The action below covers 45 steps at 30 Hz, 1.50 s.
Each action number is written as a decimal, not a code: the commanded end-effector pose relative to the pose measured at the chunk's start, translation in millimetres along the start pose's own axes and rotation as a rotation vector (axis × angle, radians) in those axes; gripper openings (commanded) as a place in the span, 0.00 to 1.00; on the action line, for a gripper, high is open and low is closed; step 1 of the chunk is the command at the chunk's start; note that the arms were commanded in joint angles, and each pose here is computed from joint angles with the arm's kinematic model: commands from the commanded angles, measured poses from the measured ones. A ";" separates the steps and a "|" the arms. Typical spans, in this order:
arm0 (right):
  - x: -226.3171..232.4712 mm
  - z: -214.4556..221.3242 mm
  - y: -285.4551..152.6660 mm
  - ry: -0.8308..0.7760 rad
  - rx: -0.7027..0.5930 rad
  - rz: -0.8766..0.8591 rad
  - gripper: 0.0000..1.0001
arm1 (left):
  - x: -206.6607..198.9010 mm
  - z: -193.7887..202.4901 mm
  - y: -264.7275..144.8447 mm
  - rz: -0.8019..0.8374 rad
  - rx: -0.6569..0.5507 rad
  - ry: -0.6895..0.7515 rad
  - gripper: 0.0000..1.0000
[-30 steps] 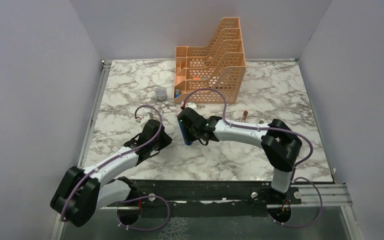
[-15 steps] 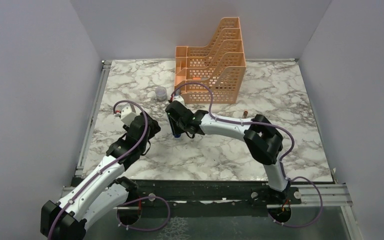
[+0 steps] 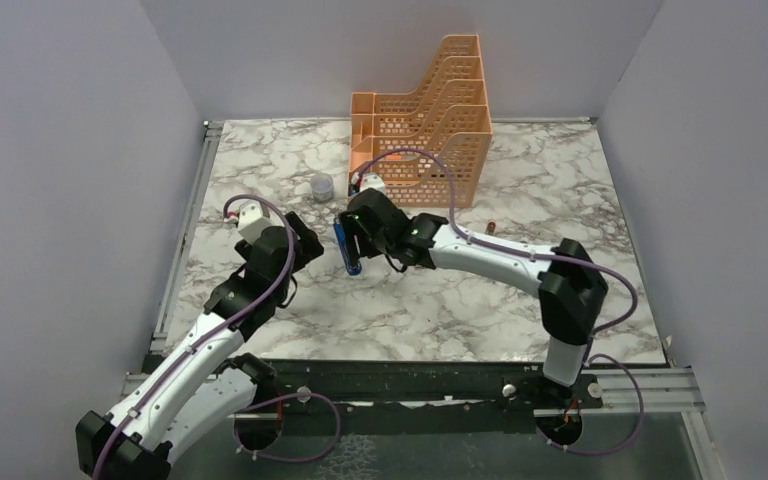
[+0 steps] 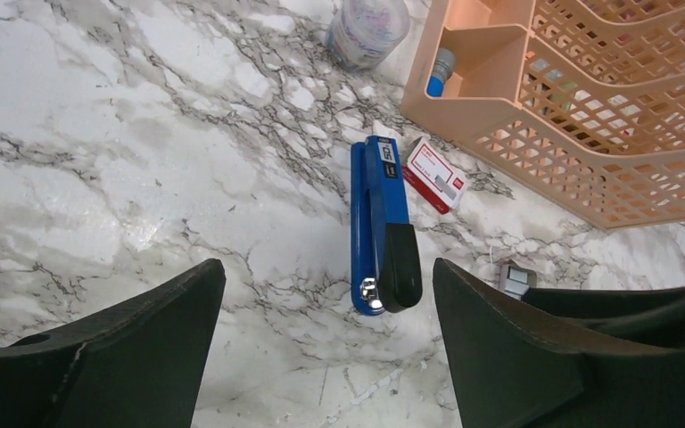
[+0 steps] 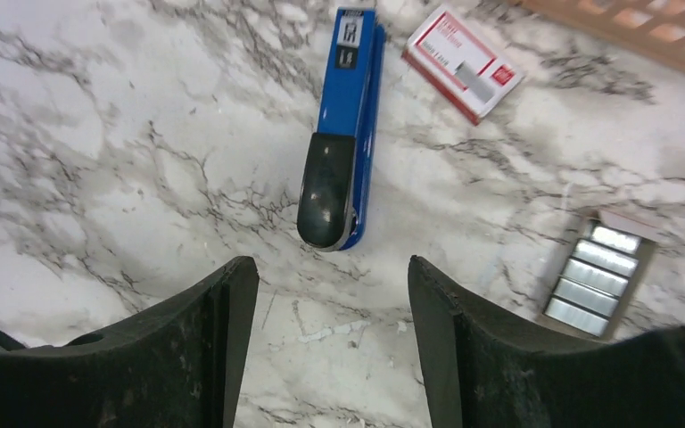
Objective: Load the staples into the stapler
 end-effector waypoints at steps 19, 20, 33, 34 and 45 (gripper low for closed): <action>-231.8 -41.7 -94.5 0.430 -0.320 0.557 0.70 | -52.9 -24.3 9.0 0.402 0.031 0.117 0.92; -237.4 -43.3 -87.6 0.455 -0.307 0.569 0.70 | -53.9 -23.2 10.0 0.406 0.043 0.114 0.92; -259.8 -50.9 -30.6 0.446 -0.229 0.590 0.63 | -64.9 -15.2 14.7 0.496 0.135 0.134 0.91; -260.7 -50.0 -28.7 0.443 -0.225 0.593 0.62 | -66.4 -14.8 15.4 0.510 0.138 0.141 0.91; -268.0 -45.1 -18.7 0.423 -0.200 0.650 0.49 | -82.7 -4.1 23.9 0.644 0.228 0.139 0.79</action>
Point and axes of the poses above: each gripper's point midway between its finger pads, its own y axis out along the fingers, its own x axis along the line the jaws close on, z = x × y, the point moved 10 cm from there along -y, back along the fingers, and after that the axes turned 15 degrees about y, right-handed, at the moved point
